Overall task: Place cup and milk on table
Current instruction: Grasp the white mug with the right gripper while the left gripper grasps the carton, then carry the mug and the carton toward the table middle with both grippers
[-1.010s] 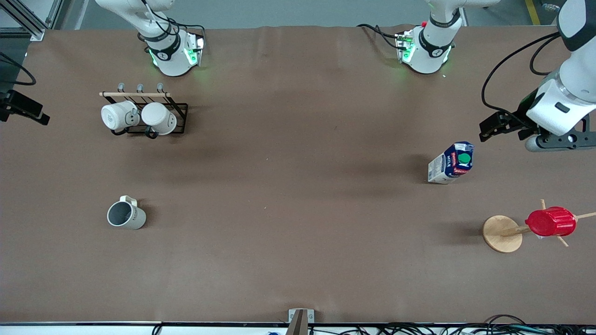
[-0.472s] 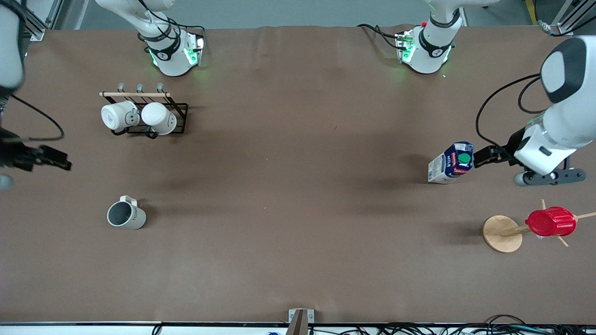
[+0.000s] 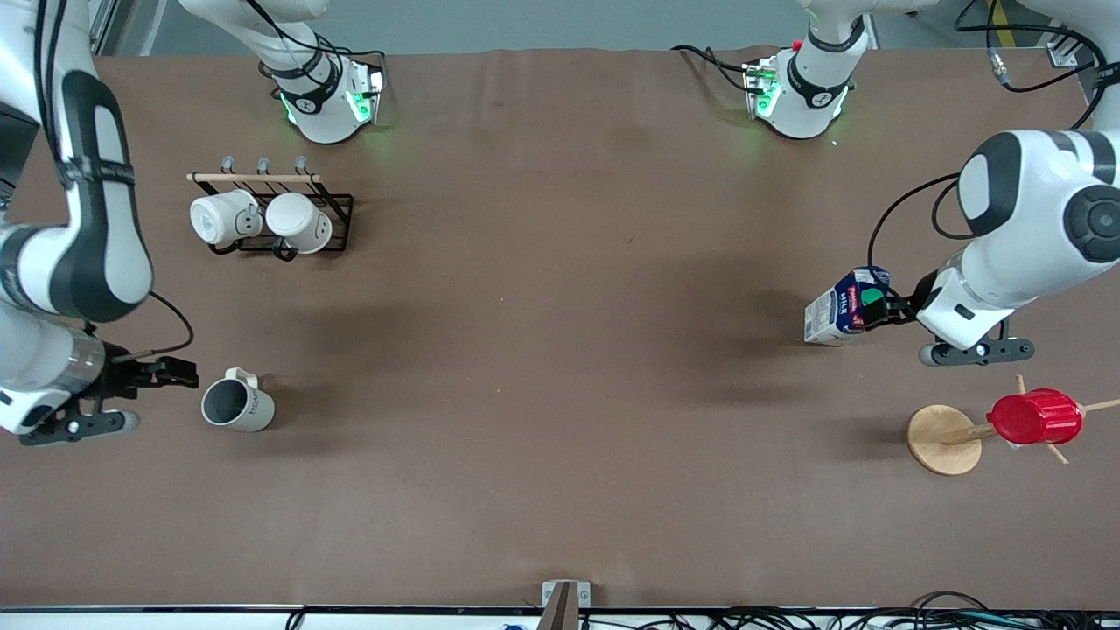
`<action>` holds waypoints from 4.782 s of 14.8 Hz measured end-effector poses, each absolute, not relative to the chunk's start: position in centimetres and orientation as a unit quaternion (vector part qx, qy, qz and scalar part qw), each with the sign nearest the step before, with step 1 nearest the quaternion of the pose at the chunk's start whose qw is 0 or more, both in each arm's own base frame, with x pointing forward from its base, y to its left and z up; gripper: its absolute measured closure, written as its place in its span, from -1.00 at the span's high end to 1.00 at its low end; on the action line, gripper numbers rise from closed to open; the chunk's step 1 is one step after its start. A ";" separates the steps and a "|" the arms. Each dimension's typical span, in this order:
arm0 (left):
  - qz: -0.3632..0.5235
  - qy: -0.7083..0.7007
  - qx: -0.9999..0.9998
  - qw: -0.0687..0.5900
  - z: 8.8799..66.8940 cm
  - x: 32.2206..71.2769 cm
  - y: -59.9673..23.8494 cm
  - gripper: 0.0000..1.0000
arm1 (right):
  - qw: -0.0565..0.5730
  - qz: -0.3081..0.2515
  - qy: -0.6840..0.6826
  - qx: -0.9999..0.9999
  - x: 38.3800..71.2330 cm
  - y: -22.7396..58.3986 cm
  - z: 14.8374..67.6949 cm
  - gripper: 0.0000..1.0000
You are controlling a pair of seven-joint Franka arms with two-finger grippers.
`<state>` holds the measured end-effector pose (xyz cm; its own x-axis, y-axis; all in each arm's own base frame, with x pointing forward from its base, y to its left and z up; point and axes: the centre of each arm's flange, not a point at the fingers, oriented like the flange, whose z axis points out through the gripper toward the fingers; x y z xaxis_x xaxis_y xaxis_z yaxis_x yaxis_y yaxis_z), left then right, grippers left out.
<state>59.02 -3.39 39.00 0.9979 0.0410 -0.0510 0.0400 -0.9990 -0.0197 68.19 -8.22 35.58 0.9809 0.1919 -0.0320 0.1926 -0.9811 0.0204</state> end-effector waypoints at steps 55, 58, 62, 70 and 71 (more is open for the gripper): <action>0.035 0.035 -0.999 0.009 38.3 62.8 -12.5 -0.62 | -0.027 -0.002 -0.016 1.000 58.5 40.1 24.4 -0.91; 0.035 0.042 -0.998 0.010 37.6 62.8 -16.3 -0.62 | -0.028 -0.003 -0.017 0.999 57.9 41.1 23.7 -0.84; 0.027 0.044 -0.999 0.008 37.9 62.7 -20.4 -0.62 | -0.034 0.000 -0.023 0.999 57.5 41.6 23.1 -0.06; 0.038 0.038 -0.998 0.015 37.0 60.5 -31.7 -0.62 | -0.012 0.015 -0.059 0.998 60.9 36.8 30.0 1.00; 0.045 0.036 -0.998 0.019 36.9 60.3 -33.1 -0.62 | -0.004 0.023 -0.074 0.997 61.9 34.7 33.1 1.00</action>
<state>60.31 -33.09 36.90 0.9933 -0.0707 -0.0913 -0.0741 -0.9966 -0.0348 61.89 34.66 33.06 0.9881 -0.1469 0.0454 -0.1465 -0.9891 -0.0113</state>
